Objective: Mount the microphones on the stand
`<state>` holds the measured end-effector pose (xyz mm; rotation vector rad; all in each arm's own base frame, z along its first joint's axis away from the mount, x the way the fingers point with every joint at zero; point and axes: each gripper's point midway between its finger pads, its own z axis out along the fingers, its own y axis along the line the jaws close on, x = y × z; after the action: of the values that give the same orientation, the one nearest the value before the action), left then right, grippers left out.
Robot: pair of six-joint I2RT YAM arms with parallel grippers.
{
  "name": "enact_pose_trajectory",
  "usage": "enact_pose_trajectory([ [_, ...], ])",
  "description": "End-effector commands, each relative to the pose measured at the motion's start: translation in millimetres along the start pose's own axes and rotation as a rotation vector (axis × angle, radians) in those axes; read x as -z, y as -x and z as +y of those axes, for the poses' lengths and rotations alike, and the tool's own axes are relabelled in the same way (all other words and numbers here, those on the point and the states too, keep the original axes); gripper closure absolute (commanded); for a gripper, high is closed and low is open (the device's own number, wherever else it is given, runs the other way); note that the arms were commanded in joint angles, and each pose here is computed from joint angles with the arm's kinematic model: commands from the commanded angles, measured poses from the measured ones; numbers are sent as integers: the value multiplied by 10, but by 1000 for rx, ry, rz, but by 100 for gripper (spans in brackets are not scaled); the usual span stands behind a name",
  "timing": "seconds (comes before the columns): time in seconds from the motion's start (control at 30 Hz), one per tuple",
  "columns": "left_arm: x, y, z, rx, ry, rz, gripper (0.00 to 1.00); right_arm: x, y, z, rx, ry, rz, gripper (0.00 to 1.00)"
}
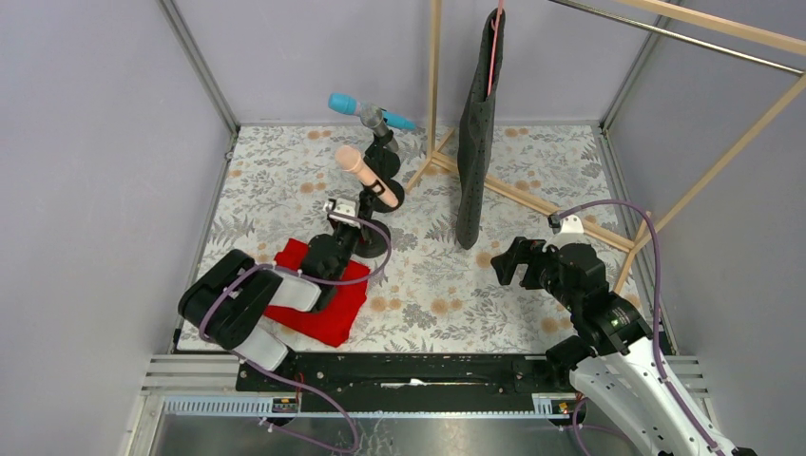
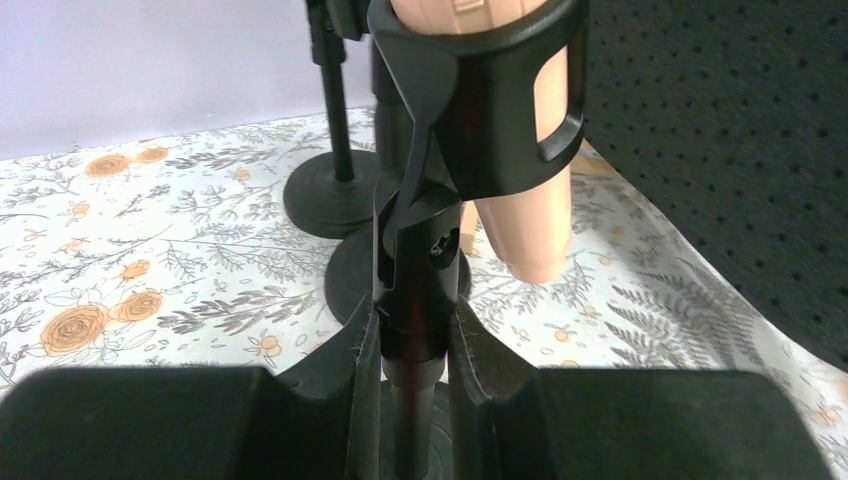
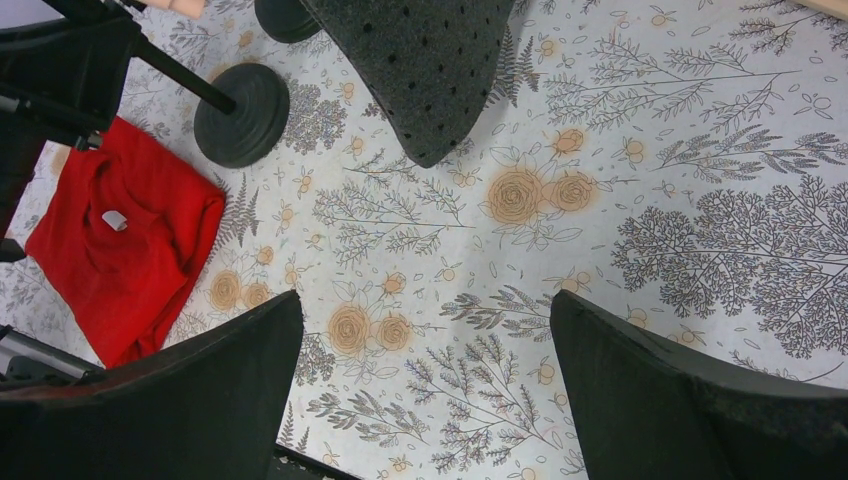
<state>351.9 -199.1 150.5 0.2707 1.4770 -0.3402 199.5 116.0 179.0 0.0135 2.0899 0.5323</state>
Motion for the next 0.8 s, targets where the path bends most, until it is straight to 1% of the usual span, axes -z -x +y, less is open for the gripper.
enact_pose_trajectory([
  [0.0, -200, 657, 36, 70, -23, -264, 100, 3, 64, 67, 9, 35, -20, 0],
  [0.17, -310, 566, 88, 59, -7, -264, 100, 2, 60, 67, 10, 36, -18, 0],
  [0.2, -322, 548, 109, 63, 4, -261, 98, 2, 59, 66, 9, 35, -18, 0],
  [0.23, -327, 535, 124, 69, 10, -260, 92, 2, 60, 65, 10, 35, -19, 0],
  [0.27, -329, 518, 135, 77, 14, -256, 81, 1, 58, 66, 10, 35, -18, 0],
  [0.3, -324, 507, 133, 85, 14, -253, 66, 0, 58, 65, 10, 35, -17, 0],
  [0.33, -313, 505, 132, 93, 14, -251, 57, -1, 54, 64, 11, 35, -17, 0],
  [0.43, -245, 515, 146, 118, 19, -251, 45, -10, 53, 62, 11, 33, -15, 0],
  [0.47, -207, 528, 151, 125, 19, -252, 39, -14, 50, 62, 11, 33, -13, 0],
  [0.57, -46, 581, 173, 142, 23, -254, 25, -10, 49, 67, 13, 36, -12, 0],
  [0.63, 28, 596, 171, 149, 26, -228, 20, -8, 45, 67, 12, 37, -12, 0],
  [0.7, 92, 579, 189, 141, 68, -174, 18, 2, 47, 78, 13, 43, -11, 0],
  [0.77, 201, 559, 137, 143, 76, -124, 16, 13, 57, 87, 13, 48, -17, 0],
])
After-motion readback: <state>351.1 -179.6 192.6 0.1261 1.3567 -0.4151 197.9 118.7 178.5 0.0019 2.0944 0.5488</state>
